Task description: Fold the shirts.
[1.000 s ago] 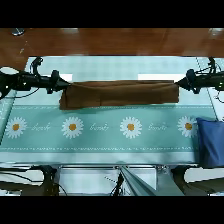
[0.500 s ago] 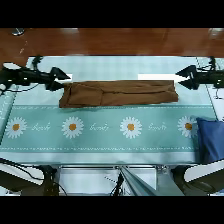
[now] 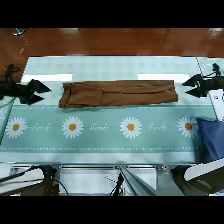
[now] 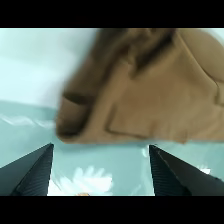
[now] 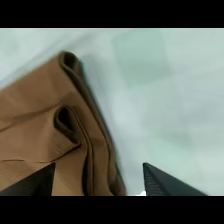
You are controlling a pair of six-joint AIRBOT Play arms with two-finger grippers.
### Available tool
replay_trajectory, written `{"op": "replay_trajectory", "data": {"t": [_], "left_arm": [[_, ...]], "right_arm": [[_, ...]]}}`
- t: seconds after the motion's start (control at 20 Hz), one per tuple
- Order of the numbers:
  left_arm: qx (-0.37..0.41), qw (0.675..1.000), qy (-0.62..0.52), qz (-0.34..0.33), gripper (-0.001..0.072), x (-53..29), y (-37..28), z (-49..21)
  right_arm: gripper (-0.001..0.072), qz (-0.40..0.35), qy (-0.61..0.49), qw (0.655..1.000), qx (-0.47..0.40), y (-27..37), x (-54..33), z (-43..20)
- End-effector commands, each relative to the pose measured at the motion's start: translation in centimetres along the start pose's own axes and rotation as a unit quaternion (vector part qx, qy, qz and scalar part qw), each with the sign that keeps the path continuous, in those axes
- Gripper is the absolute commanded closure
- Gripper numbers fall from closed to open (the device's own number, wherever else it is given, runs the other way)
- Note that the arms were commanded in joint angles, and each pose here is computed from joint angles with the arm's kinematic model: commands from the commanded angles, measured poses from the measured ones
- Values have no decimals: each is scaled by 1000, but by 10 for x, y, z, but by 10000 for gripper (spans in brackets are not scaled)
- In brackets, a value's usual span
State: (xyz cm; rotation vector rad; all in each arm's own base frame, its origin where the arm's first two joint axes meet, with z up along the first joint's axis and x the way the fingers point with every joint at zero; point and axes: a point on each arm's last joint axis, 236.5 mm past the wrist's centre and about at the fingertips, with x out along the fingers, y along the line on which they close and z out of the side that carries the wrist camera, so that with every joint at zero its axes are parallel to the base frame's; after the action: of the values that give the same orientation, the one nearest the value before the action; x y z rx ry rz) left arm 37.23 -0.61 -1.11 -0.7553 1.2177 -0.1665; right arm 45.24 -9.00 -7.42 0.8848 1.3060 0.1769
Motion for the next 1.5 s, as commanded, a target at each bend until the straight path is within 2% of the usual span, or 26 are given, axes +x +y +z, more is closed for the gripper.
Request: {"op": "replay_trajectory", "data": {"t": [0.0, 0.15, 0.25, 0.3, 0.35, 0.4, 0.45, 0.5, 0.65, 0.9, 1.05, 1.2, 1.45], "left_arm": [[41, 998, -15, -41, 4, 15, -30, -55], [121, 986, 69, -94, 5, 27, -69, -109], [138, 983, 73, -97, 5, 33, -78, -114], [137, 983, 67, -100, 5, 35, -82, -112], [132, 984, 61, -107, 10, 35, -86, -110], [125, 984, 56, -114, 173, 35, -89, -107], [121, 984, 52, -121, 588, 34, -93, -105], [126, 981, 47, -137, 682, 33, -100, -104], [139, 975, 29, -174, 684, 36, -129, -104], [225, 963, -3, -148, 685, 83, -192, -112], [277, 955, 61, -89, 685, 134, -220, -127], [334, 927, 127, -112, 685, 176, -278, -160], [344, 907, 204, -130, 685, 236, -331, -239]], "right_arm": [[83, -8, 48, 999, -7, 1, 32, -17], [83, 0, 85, 995, -50, 29, 57, -36], [106, -1, 97, 993, -68, 45, 70, -44], [213, 0, 102, 992, -70, 50, 73, -46], [473, 3, 108, 991, -72, 55, 72, -50], [682, 9, 114, 991, -75, 60, 67, -54], [687, 10, 117, 990, -81, 65, 57, -57], [687, 7, 115, 989, -92, 71, 43, -60], [687, -11, 77, 988, -134, 96, -4, -67], [687, -21, -9, 983, -184, 134, -65, -126], [686, -20, -56, 979, -194, 146, -88, -163], [687, -17, -78, 977, -197, 154, -102, -195], [687, 4, -107, 970, -217, 177, -123, -219]]}}
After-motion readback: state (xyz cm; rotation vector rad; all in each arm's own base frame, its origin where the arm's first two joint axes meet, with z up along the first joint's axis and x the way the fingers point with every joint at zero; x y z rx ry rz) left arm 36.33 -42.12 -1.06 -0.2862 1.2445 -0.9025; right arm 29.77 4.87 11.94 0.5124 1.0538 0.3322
